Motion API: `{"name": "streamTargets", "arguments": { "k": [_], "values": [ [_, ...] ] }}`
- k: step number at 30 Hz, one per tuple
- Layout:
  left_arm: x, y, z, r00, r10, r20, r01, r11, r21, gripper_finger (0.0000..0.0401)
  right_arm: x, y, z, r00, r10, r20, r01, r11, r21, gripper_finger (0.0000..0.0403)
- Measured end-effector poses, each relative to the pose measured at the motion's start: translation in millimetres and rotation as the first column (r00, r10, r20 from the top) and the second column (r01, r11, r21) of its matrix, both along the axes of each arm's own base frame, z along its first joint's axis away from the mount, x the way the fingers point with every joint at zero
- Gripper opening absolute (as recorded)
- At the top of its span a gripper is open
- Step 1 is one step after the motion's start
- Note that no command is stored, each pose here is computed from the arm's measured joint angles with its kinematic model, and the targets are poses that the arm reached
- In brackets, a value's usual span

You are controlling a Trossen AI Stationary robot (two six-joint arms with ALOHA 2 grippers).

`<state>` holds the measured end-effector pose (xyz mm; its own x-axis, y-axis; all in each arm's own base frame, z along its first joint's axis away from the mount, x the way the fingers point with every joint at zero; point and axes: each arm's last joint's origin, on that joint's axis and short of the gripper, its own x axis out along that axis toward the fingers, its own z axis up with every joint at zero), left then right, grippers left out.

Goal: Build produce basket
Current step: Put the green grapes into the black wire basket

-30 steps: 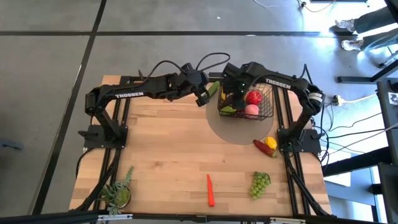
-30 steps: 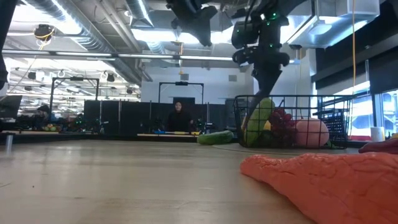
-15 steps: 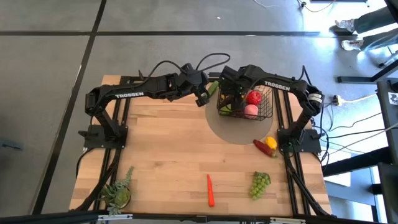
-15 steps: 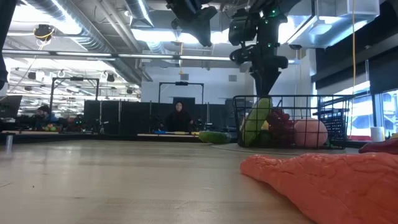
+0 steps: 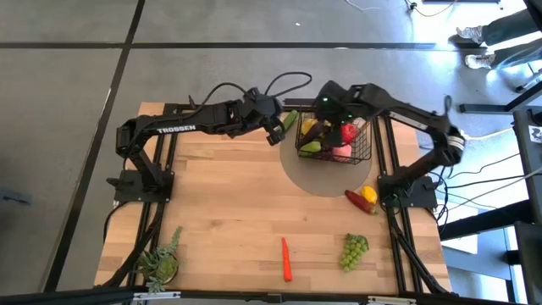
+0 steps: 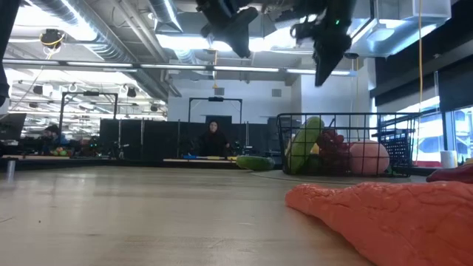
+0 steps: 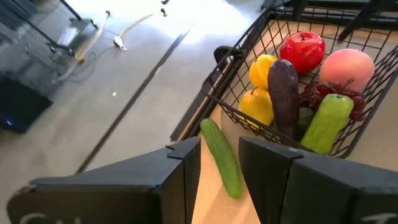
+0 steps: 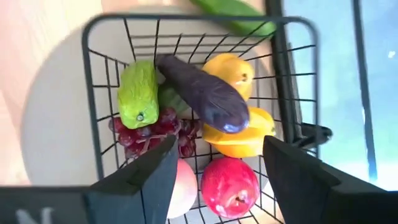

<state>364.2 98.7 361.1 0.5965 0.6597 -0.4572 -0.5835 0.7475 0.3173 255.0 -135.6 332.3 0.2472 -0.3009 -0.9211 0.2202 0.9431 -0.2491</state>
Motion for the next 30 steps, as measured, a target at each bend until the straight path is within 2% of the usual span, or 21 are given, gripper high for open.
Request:
{"name": "streamTargets", "arguments": {
  "k": [3,7,11,16,22,30],
  "values": [
    [-3,3,-3,0.999,0.039,0.003,-0.039,0.998,-0.054,0.0098,-13,10,17,0.997,-0.021,0.078,0.021,1.0,0.0,0.0226],
    [-10,9,-10,0.994,0.11,-0.014,-0.111,0.984,-0.141,0.0098,-30,28,39,0.98,0.003,0.198,-0.01,0.999,0.035,0.0226],
    [-13,19,-13,0.996,0.092,0.019,-0.084,0.959,-0.27,0.0099,-45,44,55,0.953,-0.024,0.303,-0.004,0.996,0.091,0.0226],
    [-12,38,-26,0.994,0.098,0.051,-0.065,0.893,-0.446,0.0098,-62,57,69,0.915,-0.111,0.389,0.06,0.988,0.139,0.0226],
    [-6,63,-50,0.992,0.122,0.018,-0.095,0.85,-0.518,0.0098,-75,70,79,0.879,-0.16,0.45,0.075,0.977,0.201,0.0226],
    [8,88,-98,0.999,-0.022,-0.032,-0.005,0.735,-0.678,0.0098,-77,77,81,0.867,-0.163,0.471,0.027,0.959,0.282,0.0226]
  ]
}}
